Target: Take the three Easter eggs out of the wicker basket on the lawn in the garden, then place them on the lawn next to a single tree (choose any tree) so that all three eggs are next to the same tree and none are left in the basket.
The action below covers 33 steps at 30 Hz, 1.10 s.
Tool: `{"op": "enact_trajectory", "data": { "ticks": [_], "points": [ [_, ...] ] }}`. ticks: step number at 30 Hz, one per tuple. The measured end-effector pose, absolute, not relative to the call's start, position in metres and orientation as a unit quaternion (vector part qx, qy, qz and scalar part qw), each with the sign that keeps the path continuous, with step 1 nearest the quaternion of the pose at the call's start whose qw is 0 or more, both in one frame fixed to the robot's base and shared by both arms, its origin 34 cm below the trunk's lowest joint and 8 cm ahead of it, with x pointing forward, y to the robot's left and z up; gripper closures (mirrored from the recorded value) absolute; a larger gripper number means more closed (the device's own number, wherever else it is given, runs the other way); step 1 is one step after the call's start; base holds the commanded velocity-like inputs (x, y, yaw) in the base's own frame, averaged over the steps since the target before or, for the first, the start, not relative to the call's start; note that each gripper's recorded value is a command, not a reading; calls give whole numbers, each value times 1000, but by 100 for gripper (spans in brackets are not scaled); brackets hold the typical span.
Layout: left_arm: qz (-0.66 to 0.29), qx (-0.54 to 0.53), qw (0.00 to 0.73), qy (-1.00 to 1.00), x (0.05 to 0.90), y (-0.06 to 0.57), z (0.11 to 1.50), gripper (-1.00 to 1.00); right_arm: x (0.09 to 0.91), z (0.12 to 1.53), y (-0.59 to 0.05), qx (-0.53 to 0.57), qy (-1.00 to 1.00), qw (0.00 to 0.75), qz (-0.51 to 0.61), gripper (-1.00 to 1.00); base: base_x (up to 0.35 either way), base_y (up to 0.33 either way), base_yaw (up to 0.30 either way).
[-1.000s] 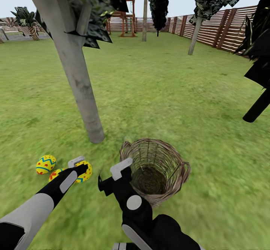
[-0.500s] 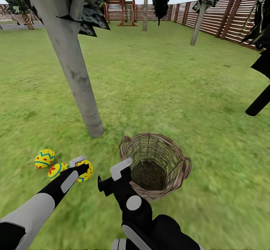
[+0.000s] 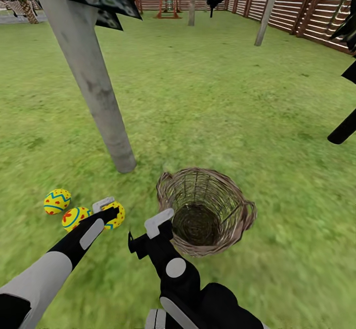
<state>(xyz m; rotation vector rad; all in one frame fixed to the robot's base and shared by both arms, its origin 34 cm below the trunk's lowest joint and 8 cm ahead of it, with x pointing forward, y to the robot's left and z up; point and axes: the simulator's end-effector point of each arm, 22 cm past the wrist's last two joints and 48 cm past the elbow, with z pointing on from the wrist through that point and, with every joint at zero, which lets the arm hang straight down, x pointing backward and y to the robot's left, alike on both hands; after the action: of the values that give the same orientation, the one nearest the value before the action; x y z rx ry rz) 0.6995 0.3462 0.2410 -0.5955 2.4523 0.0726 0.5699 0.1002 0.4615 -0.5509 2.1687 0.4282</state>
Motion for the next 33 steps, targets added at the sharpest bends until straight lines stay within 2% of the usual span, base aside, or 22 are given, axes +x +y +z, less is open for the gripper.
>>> {"op": "enact_trajectory", "data": {
  "ticks": [15, 33],
  "points": [
    [34, -224, 284, 932, 689, 346, 208, 100, 567, 430, 100, -215, 877, 391, 177, -100, 0, 0, 0],
    [46, -202, 300, 931, 696, 346, 203, 100, 565, 415, 100, -212, 883, 379, 180, -100, 0, 0, 0]
  ]
}}
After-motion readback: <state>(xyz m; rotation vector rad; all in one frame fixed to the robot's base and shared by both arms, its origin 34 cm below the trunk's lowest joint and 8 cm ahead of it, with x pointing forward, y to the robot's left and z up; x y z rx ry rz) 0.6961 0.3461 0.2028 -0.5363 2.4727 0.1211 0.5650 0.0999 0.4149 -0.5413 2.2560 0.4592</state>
